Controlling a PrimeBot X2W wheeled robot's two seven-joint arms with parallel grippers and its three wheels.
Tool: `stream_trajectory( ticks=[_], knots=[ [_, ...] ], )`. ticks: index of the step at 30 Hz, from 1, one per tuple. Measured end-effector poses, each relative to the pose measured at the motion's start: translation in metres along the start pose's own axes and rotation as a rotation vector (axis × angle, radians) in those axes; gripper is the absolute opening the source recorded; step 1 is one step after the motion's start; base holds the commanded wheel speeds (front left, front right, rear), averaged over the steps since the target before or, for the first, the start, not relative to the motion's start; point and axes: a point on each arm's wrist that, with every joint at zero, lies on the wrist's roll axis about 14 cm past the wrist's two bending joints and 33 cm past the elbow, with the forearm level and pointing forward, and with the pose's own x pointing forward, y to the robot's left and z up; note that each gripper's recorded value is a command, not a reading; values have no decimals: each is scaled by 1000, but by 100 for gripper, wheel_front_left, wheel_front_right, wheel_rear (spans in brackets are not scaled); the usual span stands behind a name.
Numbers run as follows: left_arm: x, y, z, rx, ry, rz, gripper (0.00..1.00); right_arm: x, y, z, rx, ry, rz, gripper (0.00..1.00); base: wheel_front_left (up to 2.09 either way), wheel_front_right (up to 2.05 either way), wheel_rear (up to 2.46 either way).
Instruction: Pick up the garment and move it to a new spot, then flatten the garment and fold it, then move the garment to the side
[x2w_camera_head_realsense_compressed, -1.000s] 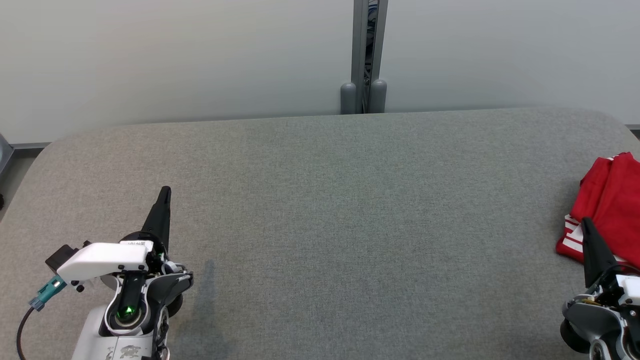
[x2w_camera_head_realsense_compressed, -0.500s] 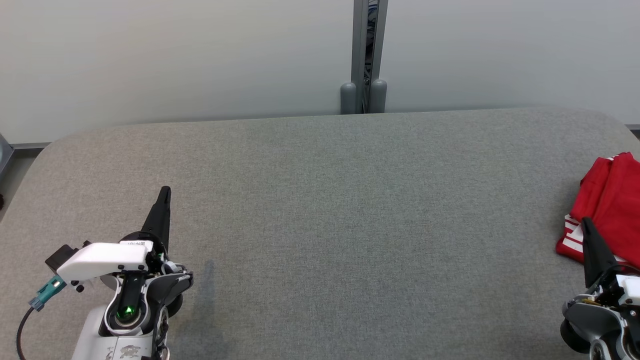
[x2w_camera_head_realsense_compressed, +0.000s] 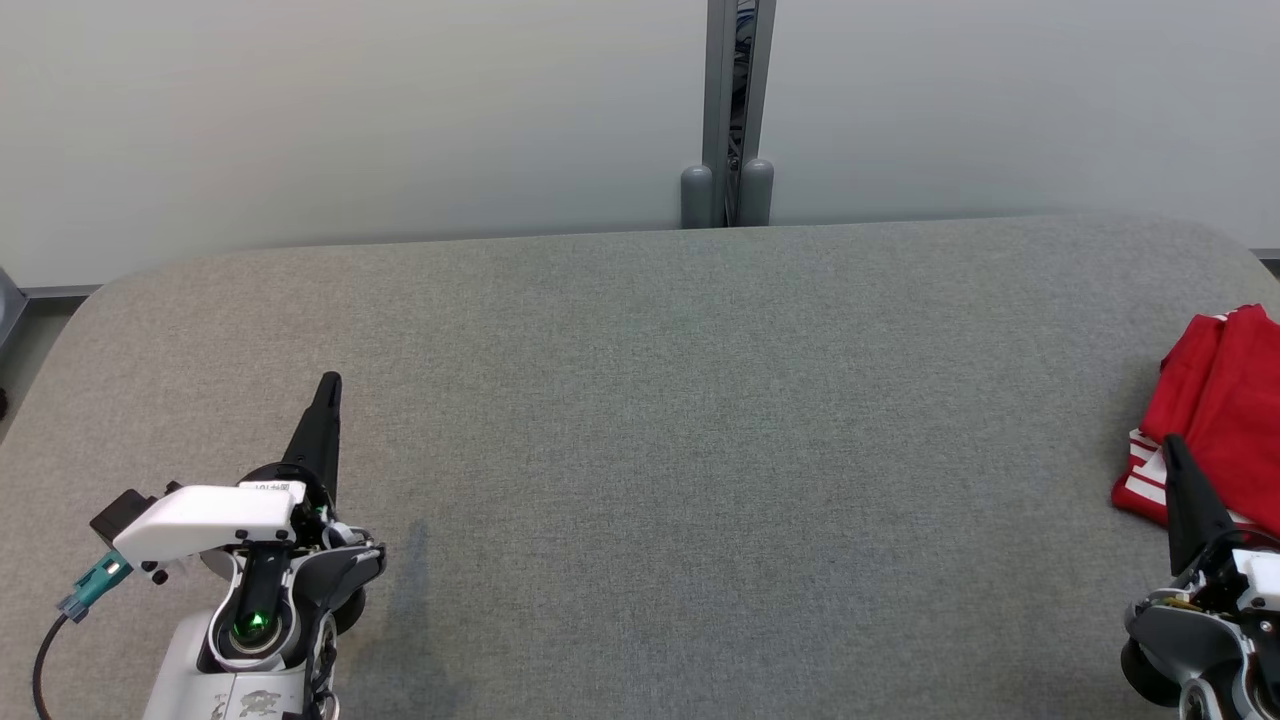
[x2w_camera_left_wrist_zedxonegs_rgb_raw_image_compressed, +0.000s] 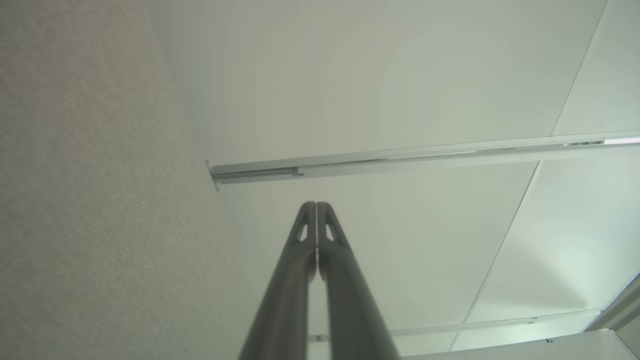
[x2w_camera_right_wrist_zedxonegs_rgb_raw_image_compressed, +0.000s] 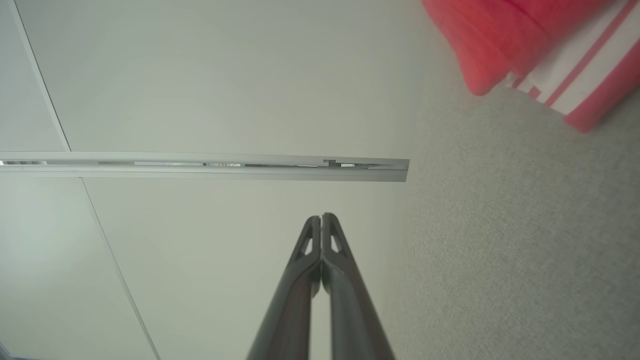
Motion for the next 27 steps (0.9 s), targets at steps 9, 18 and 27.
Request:
stream_trajectory(
  ticks=[9,18,27],
  knots=[
    [0,0,0,0,-1,0,0,0,0,0,0,0,0,0,0,0,0],
    [0,0,0,0,-1,0,0,0,0,0,0,-1,0,0,0,0,0],
    [0,0,0,0,-1,0,0,0,0,0,0,-1,0,0,0,0,0]
  ],
)
